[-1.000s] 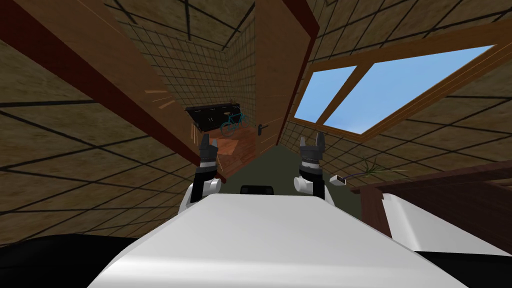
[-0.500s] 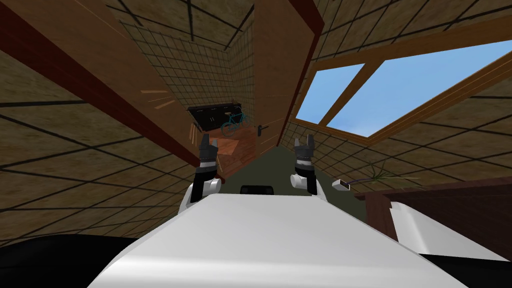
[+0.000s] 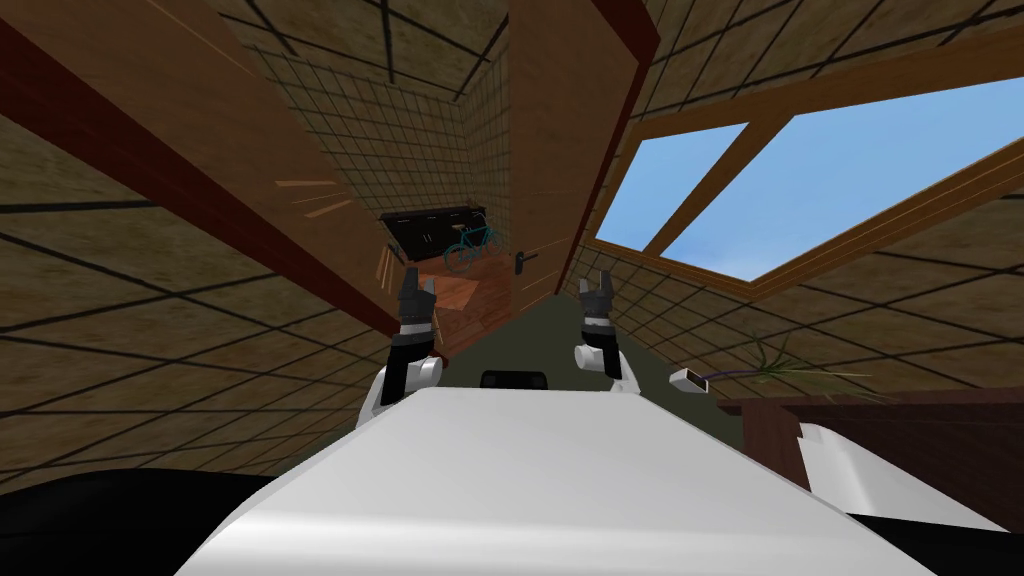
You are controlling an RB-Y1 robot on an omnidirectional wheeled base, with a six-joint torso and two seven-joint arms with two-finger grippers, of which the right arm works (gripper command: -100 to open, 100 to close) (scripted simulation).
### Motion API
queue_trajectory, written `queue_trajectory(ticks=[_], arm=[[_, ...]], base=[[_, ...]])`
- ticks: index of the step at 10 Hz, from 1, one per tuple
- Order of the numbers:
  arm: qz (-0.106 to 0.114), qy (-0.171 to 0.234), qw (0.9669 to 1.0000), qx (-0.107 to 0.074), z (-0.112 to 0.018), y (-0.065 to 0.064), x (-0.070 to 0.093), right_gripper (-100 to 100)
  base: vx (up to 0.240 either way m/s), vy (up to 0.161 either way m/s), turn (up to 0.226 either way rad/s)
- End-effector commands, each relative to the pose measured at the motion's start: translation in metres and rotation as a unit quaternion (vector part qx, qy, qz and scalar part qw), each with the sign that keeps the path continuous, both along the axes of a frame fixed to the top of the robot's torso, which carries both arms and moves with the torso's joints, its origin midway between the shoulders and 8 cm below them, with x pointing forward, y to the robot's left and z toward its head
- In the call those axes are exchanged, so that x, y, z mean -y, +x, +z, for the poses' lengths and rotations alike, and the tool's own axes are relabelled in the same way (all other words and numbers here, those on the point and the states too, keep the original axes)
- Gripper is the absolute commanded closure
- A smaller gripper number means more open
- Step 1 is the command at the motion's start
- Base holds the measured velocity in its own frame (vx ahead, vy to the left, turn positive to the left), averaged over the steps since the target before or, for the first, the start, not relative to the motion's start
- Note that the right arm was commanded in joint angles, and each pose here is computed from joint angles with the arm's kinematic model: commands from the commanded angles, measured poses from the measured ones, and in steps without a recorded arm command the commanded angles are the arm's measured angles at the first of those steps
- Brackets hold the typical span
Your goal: Push the door open
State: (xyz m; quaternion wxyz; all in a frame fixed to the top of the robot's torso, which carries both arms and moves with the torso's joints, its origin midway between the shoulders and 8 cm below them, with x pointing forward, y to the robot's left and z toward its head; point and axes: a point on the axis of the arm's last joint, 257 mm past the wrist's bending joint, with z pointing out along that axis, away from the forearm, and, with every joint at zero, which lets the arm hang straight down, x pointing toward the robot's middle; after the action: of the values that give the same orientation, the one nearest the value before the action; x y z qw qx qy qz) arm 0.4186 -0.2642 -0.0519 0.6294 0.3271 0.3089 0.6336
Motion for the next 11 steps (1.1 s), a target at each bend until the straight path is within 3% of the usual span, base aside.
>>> queue_trajectory(ticks=[1, 2, 3, 4, 6, 11], arm=[[0.006, 0.002, 0.9999, -0.01, -0.011, 0.012, -0.006, -100], [0.006, 0.002, 0.9999, -0.011, -0.011, 0.012, -0.006, -100], [0.012, 0.004, 0.9997, -0.02, -0.021, 0.022, -0.01, -100], [0.012, 0.004, 0.9997, -0.021, -0.021, 0.022, -0.01, -100], [0.024, 0.006, 0.9992, -0.032, -0.032, 0.04, -0.021, -100], [0.035, 0.008, 0.9974, -0.062, -0.06, 0.061, -0.031, -100]], base=[[0.04, -0.052, 0.044], [0.035, -0.049, 0.04], [0.051, -0.046, 0.083], [0.038, -0.045, 0.036], [0.05, -0.08, 0.092], [0.049, -0.059, 0.048]])
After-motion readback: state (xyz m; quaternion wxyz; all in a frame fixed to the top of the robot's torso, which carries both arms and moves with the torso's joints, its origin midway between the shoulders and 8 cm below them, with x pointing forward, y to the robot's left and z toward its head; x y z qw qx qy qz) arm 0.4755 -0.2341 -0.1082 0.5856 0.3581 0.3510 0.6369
